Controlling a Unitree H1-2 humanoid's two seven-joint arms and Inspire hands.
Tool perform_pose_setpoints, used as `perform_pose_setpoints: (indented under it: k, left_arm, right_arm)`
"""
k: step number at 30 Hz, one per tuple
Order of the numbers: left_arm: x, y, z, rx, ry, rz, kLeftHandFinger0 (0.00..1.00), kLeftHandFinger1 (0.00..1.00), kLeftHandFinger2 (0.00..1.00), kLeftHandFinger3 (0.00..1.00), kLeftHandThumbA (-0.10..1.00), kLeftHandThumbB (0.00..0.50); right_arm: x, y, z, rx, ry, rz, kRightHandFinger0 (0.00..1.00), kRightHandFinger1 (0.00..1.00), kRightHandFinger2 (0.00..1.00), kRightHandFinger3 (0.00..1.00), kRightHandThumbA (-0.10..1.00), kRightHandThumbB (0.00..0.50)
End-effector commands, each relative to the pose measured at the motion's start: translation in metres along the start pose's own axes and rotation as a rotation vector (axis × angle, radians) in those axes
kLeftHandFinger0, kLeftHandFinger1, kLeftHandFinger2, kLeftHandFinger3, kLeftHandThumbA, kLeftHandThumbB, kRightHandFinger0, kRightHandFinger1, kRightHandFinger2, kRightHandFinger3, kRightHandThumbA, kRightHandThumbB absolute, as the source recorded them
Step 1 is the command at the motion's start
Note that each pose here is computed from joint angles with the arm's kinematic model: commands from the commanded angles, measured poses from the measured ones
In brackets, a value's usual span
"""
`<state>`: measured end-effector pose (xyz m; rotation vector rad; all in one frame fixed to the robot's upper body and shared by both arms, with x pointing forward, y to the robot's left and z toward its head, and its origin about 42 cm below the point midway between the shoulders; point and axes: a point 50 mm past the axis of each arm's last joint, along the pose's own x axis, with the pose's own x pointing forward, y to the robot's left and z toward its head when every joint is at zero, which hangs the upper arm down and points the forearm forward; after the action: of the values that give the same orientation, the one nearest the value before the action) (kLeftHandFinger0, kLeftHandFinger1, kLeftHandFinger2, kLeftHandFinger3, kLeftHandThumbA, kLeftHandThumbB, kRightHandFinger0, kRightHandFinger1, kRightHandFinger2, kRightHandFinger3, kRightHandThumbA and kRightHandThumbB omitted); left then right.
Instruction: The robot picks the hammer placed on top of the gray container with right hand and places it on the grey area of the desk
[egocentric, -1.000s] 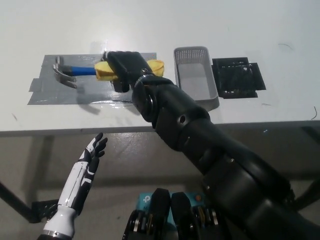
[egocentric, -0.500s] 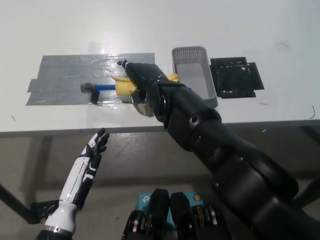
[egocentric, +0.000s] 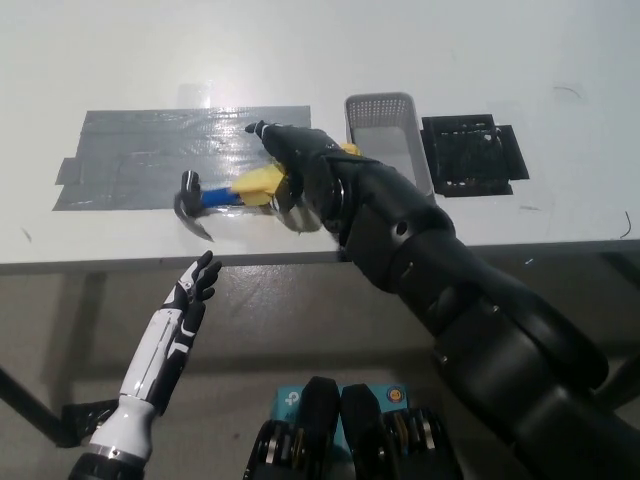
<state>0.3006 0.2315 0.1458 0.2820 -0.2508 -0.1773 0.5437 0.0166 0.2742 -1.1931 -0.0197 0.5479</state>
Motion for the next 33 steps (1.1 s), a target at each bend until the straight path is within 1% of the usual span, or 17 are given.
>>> perform_pose_setpoints:
  k: [1, 2, 4, 5, 6, 7, 9, 10, 13, 14, 15, 19, 24, 26, 29, 31, 33]
  left_arm:
    - [0.005, 0.002, 0.008, 0.006, -0.038, -0.02, 1.0, 1.0, 1.0, 1.0, 1.0, 0.232]
    - [0.006, 0.002, 0.008, 0.005, -0.04, -0.022, 1.0, 1.0, 1.0, 1.0, 1.0, 0.232]
    - [0.007, 0.002, 0.009, 0.008, -0.045, -0.026, 1.0, 1.0, 1.0, 1.0, 1.0, 0.227]
    - [0.008, 0.002, 0.009, 0.014, -0.05, -0.031, 1.0, 1.0, 1.0, 1.0, 1.0, 0.227]
    - [0.009, 0.003, 0.009, 0.02, -0.049, -0.033, 1.0, 1.0, 1.0, 1.0, 1.0, 0.229]
    - [0.009, 0.003, 0.01, 0.016, -0.047, -0.034, 1.0, 1.0, 1.0, 1.0, 1.0, 0.232]
    - [0.009, 0.002, 0.01, 0.015, -0.053, -0.038, 1.0, 1.0, 1.0, 1.0, 1.0, 0.223]
    - [0.009, 0.002, 0.01, 0.013, -0.055, -0.041, 1.0, 1.0, 1.0, 1.0, 1.0, 0.221]
    - [0.009, 0.002, 0.01, 0.013, -0.055, -0.041, 1.0, 1.0, 1.0, 1.0, 1.0, 0.221]
    - [0.011, -0.002, 0.01, 0.011, -0.055, -0.044, 1.0, 1.0, 1.0, 1.0, 1.0, 0.228]
    - [0.011, -0.002, 0.01, 0.011, -0.055, -0.044, 1.0, 1.0, 1.0, 1.0, 1.0, 0.227]
    - [0.015, -0.004, 0.013, 0.011, -0.069, -0.054, 1.0, 1.0, 1.0, 1.0, 1.0, 0.22]
    - [0.017, -0.005, 0.014, 0.016, -0.074, -0.058, 1.0, 1.0, 1.0, 1.0, 1.0, 0.221]
    - [0.022, -0.008, 0.016, 0.02, -0.08, -0.073, 1.0, 1.0, 1.0, 1.0, 1.0, 0.227]
    - [0.022, -0.008, 0.016, 0.022, -0.079, -0.075, 1.0, 1.0, 1.0, 1.0, 1.0, 0.236]
    - [0.026, -0.01, 0.017, 0.024, -0.084, -0.067, 1.0, 1.0, 1.0, 1.0, 1.0, 0.242]
    - [0.027, -0.008, 0.017, 0.025, -0.083, -0.057, 1.0, 1.0, 1.0, 1.0, 1.0, 0.248]
  right_arm:
    - [-0.007, -0.077, 0.039, 0.161, -0.138, -0.067, 1.0, 1.0, 1.0, 1.0, 0.82, 0.5]
    - [-0.008, -0.081, 0.041, 0.205, -0.152, -0.058, 1.0, 1.0, 1.0, 1.0, 0.88, 0.5]
    - [-0.011, -0.094, 0.046, 0.389, -0.202, -0.006, 1.0, 1.0, 1.0, 1.0, 0.81, 0.5]
    - [-0.014, -0.107, 0.051, 0.577, -0.263, 0.052, 1.0, 1.0, 1.0, 1.0, 0.99, 0.5]
    - [-0.019, -0.124, 0.06, 0.698, -0.321, 0.092, 1.0, 1.0, 1.0, 1.0, 0.87, 0.5]
    - [-0.026, -0.143, 0.073, 0.87, -0.371, 0.115, 1.0, 1.0, 1.0, 1.0, 0.79, 0.5]
    - [-0.033, -0.163, 0.088, 0.896, -0.434, 0.1, 1.0, 1.0, 1.0, 1.0, 0.91, 0.5]
    - [-0.035, -0.167, 0.09, 0.907, -0.442, 0.102, 1.0, 1.0, 1.0, 1.0, 0.92, 0.5]
    - [-0.035, -0.167, 0.09, 0.914, -0.443, 0.106, 1.0, 1.0, 1.0, 1.0, 0.92, 0.5]
    - [-0.046, -0.188, 0.114, 0.954, -0.539, 0.062, 1.0, 1.0, 1.0, 1.0, 0.9, 0.5]
    - [-0.047, -0.191, 0.117, 0.96, -0.551, 0.059, 1.0, 1.0, 1.0, 1.0, 0.9, 0.5]
    - [-0.049, -0.191, 0.127, 0.955, -0.548, 0.057, 1.0, 1.0, 1.0, 1.0, 0.87, 0.5]
    - [-0.049, -0.192, 0.123, 0.976, -0.546, 0.063, 1.0, 1.0, 1.0, 1.0, 0.86, 0.5]
    - [-0.051, -0.205, 0.095, 0.935, -0.531, 0.006, 1.0, 1.0, 1.0, 1.0, 0.86, 0.5]
    - [-0.056, -0.214, 0.088, 0.934, -0.546, -0.026, 1.0, 1.0, 1.0, 1.0, 0.85, 0.5]
    - [-0.088, -0.259, 0.06, 0.839, -0.612, -0.172, 1.0, 1.0, 1.0, 1.0, 0.95, 0.5]
    - [-0.116, -0.28, 0.045, 0.771, -0.647, -0.25, 1.0, 1.0, 1.0, 1.0, 0.96, 0.5]
